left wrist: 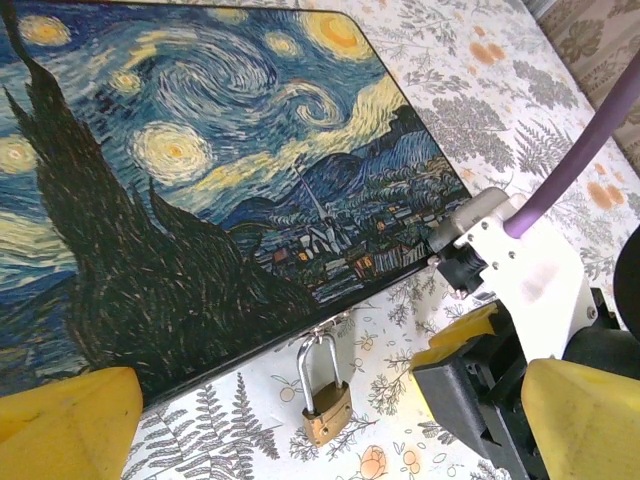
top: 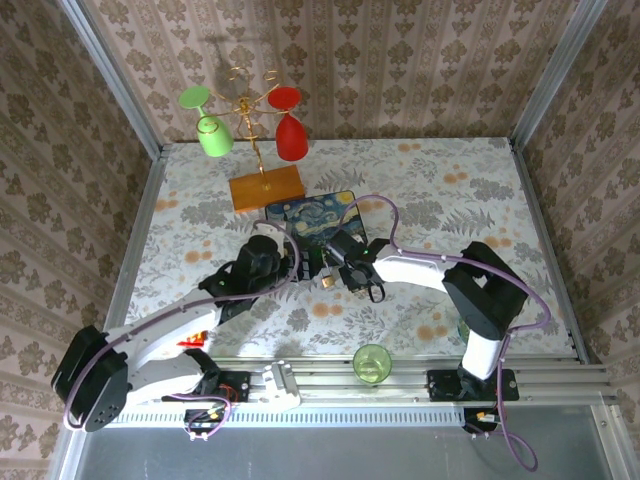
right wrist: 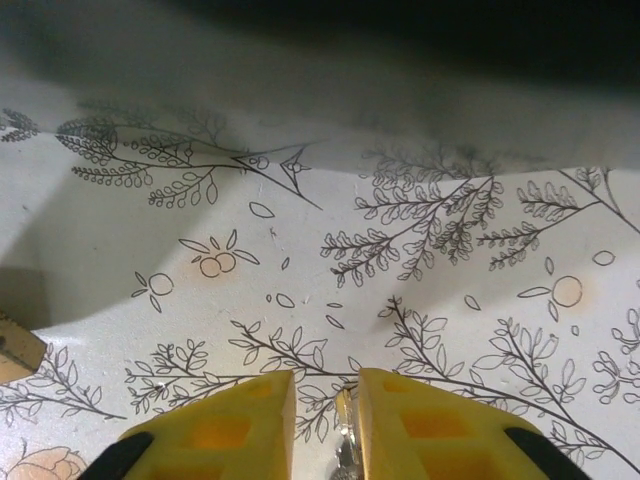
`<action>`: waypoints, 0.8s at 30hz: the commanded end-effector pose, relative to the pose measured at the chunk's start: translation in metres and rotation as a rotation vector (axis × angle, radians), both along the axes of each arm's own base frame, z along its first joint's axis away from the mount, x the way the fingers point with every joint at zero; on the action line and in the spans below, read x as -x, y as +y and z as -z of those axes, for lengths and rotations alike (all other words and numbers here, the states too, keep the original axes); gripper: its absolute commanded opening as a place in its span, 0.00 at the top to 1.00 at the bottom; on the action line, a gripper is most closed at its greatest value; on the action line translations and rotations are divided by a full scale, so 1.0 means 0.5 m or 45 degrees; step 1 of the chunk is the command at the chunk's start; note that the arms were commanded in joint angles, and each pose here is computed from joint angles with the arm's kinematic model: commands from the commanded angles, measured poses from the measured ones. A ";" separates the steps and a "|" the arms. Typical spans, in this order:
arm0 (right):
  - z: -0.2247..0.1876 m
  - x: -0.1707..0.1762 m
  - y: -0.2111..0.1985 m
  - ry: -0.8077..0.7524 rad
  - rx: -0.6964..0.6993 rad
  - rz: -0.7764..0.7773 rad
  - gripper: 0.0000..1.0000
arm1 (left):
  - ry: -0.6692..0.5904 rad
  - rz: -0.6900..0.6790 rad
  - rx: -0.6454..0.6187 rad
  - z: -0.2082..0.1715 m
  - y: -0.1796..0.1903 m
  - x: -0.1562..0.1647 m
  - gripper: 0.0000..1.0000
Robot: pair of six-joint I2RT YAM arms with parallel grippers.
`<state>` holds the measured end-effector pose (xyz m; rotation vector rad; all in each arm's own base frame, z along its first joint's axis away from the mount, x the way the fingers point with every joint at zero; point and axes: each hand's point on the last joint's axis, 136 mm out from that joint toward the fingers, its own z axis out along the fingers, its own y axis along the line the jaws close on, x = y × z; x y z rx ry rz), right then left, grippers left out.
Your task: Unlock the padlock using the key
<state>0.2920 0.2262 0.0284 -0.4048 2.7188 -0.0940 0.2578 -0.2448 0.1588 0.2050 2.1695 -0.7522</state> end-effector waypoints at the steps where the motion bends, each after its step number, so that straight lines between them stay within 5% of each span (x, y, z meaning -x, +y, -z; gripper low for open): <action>1: -0.041 0.012 -0.021 -0.031 0.006 0.053 0.69 | -0.044 0.020 0.016 -0.012 0.005 0.000 0.01; 4: -0.039 0.033 -0.040 -0.021 -0.011 0.079 0.59 | -0.046 0.033 0.022 -0.013 0.002 0.001 0.01; 24: 0.040 0.060 -0.058 0.077 -0.087 0.159 0.65 | -0.004 0.043 0.073 -0.003 -0.012 0.008 0.02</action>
